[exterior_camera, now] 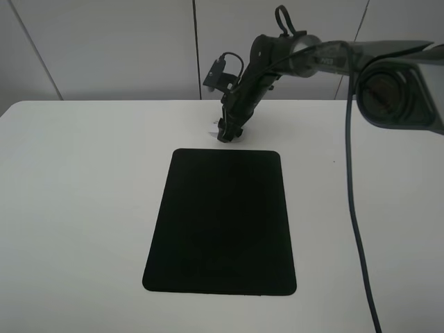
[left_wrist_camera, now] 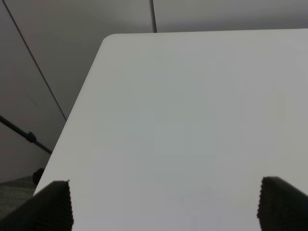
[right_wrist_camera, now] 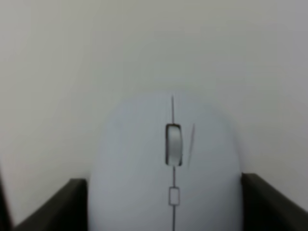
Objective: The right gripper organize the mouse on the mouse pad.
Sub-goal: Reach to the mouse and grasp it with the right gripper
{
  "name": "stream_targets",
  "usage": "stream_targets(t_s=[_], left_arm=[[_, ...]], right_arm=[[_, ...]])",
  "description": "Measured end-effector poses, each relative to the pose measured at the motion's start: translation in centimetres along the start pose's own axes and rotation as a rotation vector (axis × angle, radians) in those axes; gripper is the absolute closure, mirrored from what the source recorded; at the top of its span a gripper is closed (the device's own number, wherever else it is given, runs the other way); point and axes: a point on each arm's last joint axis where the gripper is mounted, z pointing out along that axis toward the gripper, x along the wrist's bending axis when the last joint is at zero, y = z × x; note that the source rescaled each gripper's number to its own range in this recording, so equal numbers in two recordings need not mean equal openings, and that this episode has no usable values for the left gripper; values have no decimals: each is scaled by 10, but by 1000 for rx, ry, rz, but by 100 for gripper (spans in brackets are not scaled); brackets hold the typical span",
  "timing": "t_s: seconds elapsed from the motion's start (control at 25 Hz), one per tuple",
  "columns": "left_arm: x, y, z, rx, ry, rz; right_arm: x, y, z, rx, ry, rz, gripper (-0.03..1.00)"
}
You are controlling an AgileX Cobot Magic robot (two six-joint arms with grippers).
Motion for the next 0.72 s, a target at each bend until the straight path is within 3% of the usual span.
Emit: stream_targets(t_s=[0.72], left_arm=[[0, 0, 0, 0, 0, 0]], right_arm=[[1, 0, -1, 7, 9, -1, 85]])
